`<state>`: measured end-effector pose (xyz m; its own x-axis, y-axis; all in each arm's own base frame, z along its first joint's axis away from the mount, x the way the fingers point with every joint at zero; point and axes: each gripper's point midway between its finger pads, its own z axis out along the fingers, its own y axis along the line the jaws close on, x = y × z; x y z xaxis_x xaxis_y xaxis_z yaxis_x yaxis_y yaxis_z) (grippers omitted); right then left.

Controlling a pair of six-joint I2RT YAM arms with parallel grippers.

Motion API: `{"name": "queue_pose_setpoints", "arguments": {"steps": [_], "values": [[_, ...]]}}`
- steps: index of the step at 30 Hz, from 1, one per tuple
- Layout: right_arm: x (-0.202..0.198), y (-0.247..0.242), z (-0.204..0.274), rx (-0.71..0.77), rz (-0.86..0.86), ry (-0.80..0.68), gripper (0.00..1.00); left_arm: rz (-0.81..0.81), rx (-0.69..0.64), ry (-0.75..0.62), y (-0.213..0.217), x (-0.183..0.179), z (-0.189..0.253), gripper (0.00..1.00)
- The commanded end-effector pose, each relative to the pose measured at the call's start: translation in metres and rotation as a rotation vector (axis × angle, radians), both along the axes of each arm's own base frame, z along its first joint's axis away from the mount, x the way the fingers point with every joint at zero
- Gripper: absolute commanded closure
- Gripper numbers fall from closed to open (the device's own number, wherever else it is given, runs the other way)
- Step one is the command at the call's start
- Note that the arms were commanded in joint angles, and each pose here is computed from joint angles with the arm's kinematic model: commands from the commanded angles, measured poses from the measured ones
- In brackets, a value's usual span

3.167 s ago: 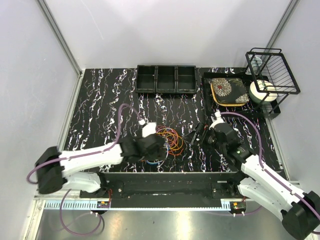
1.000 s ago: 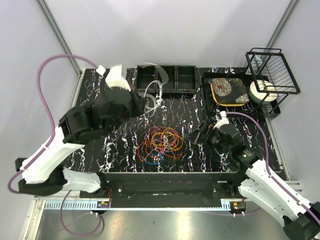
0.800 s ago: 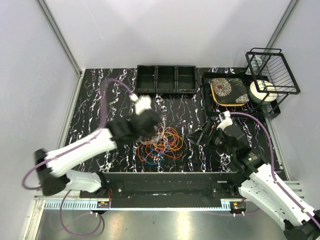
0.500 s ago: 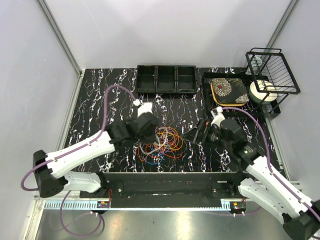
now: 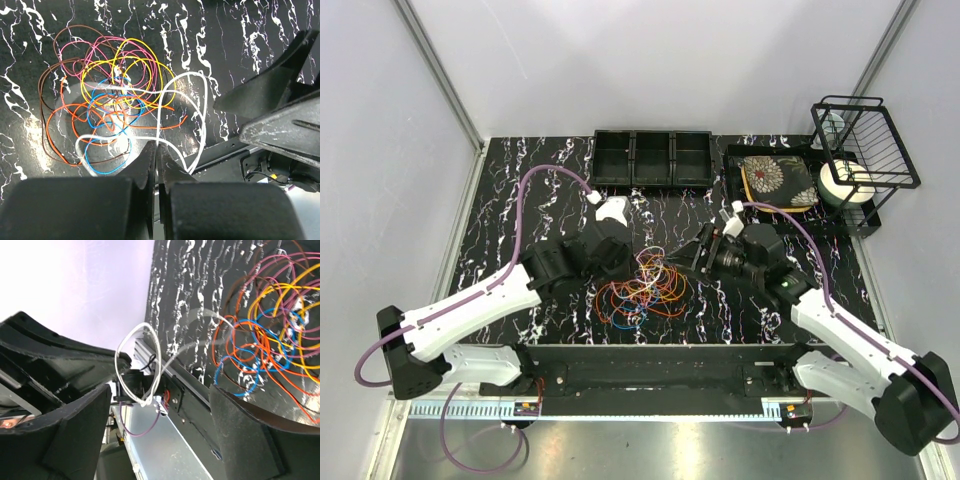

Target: Untangle the cables

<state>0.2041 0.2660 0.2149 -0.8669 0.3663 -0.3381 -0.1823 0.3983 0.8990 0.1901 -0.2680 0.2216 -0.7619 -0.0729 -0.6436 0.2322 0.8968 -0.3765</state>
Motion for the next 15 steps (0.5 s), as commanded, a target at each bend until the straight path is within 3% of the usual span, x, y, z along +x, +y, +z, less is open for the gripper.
{"name": "queue_pose_setpoints", "arguments": {"steps": [1, 3, 7, 8, 10, 11, 12, 14, 15], "values": [[0.004, 0.013, 0.023, 0.081, 0.039, -0.056, 0.18, -0.045, -0.054, -0.048, -0.009, 0.003, 0.021, 1.0], [0.007, 0.017, 0.018, 0.081, 0.039, -0.043, 0.21, -0.053, -0.061, -0.058, -0.011, 0.004, 0.027, 1.0], [0.013, 0.022, 0.016, 0.091, 0.039, -0.037, 0.36, -0.054, -0.06, -0.062, -0.012, 0.005, 0.028, 1.0], [0.016, 0.023, 0.016, 0.089, 0.039, -0.041, 0.5, -0.051, -0.054, -0.059, -0.012, 0.006, 0.026, 1.0], [0.018, 0.027, 0.021, 0.094, 0.051, -0.046, 0.65, -0.06, -0.06, -0.049, -0.015, 0.004, 0.024, 1.0], [0.021, 0.029, 0.028, 0.101, 0.055, -0.058, 0.86, -0.062, -0.067, -0.046, -0.016, 0.004, 0.023, 1.0], [0.022, 0.031, 0.031, 0.099, 0.063, -0.06, 0.98, -0.064, -0.075, -0.048, -0.018, 0.004, 0.024, 1.0], [0.029, 0.03, 0.035, 0.048, 0.048, -0.06, 1.0, -0.062, -0.085, -0.049, -0.017, 0.003, 0.026, 1.0], [0.034, 0.029, 0.04, 0.035, 0.03, -0.078, 1.0, -0.058, -0.088, -0.051, -0.015, 0.003, 0.026, 0.93]]}}
